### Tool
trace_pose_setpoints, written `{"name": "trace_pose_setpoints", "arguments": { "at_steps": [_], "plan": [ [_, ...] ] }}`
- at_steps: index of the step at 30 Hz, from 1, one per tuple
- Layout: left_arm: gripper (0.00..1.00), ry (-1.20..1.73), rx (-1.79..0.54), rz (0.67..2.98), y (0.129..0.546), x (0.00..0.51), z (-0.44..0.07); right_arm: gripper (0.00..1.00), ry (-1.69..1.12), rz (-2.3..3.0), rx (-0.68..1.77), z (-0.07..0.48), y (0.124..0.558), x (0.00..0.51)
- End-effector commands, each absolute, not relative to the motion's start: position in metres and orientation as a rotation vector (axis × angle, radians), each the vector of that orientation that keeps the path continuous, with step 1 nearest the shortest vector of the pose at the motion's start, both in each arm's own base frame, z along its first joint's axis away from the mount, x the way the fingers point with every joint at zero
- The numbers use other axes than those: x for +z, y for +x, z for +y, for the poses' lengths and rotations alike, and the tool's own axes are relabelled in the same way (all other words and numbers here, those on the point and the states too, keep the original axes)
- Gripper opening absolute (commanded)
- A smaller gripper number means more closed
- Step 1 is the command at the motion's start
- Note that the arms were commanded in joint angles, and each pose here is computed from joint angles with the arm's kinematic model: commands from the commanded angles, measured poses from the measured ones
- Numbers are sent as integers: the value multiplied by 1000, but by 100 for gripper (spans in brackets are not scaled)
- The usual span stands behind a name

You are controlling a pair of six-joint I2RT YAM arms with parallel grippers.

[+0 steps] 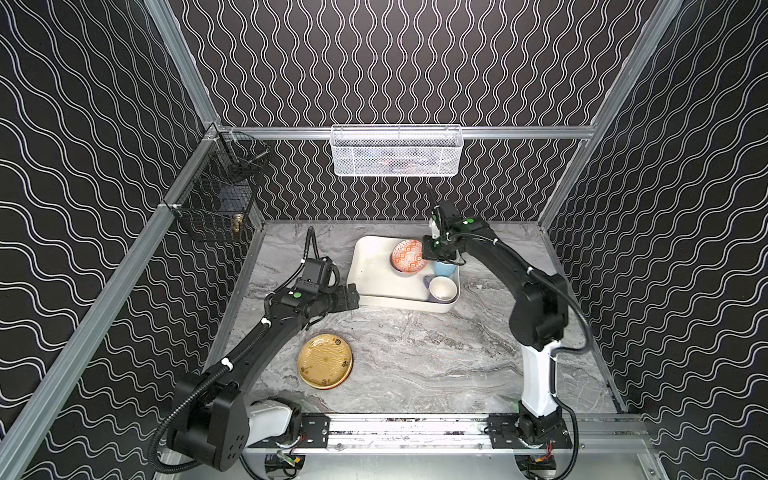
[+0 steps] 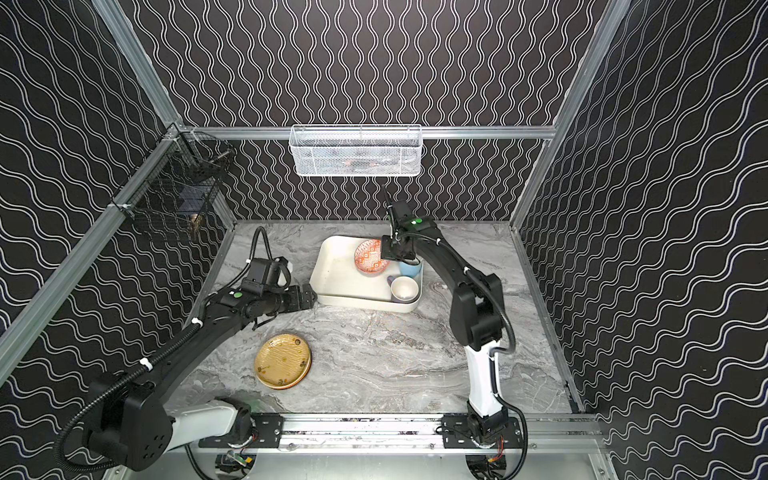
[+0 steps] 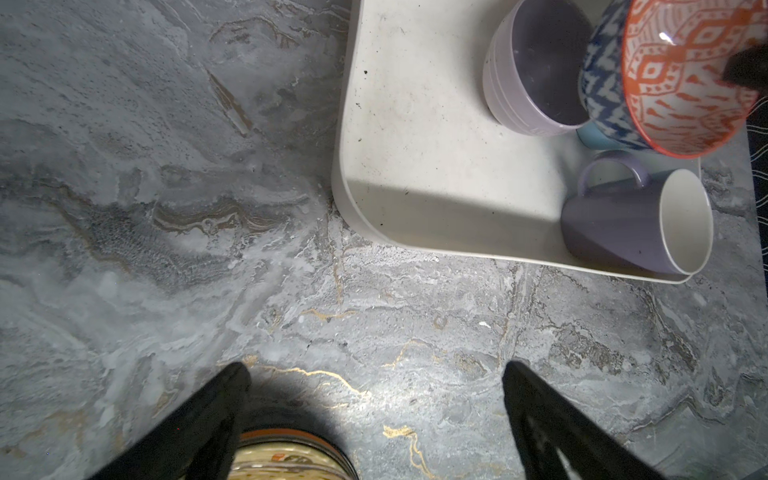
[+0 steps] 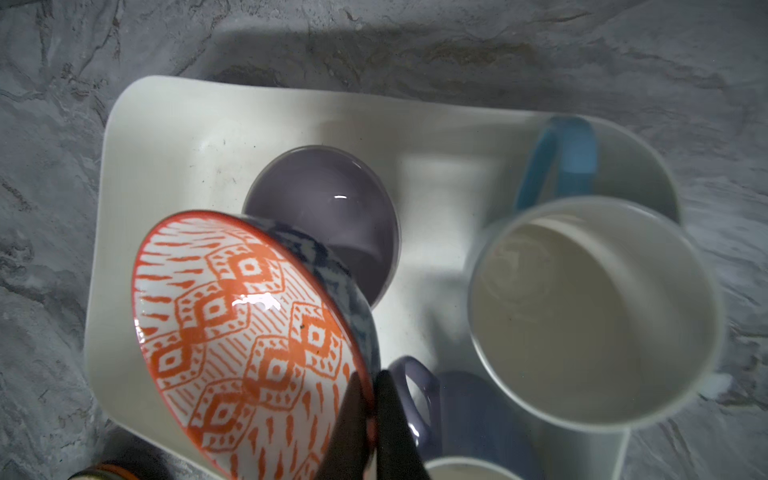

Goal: Place the mixed dishes into the plastic bin
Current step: 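Carry the orange-patterned bowl with the right gripper and set it into the lavender bowl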

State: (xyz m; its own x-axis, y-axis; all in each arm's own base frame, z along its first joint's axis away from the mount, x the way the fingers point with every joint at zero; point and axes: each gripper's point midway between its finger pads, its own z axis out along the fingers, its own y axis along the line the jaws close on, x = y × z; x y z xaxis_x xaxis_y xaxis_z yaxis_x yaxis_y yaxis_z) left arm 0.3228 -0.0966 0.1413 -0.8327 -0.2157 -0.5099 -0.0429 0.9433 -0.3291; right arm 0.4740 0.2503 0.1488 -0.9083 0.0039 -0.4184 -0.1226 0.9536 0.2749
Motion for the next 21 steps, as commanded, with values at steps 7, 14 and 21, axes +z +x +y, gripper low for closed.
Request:
{"name": "trace_pose_setpoints", "arguments": {
  "at_steps": [7,14,21],
  "plan": [
    [99,-196,-423,2539,330,136,-93,6,-127,2659,468,264,501,139],
    [99,-218,-435,2554,332,130,-90,6,-94,2695,501,259,511,122],
    [99,-237,-441,2563,332,127,-87,7,-96,2720,513,261,507,109]
  ]
}}
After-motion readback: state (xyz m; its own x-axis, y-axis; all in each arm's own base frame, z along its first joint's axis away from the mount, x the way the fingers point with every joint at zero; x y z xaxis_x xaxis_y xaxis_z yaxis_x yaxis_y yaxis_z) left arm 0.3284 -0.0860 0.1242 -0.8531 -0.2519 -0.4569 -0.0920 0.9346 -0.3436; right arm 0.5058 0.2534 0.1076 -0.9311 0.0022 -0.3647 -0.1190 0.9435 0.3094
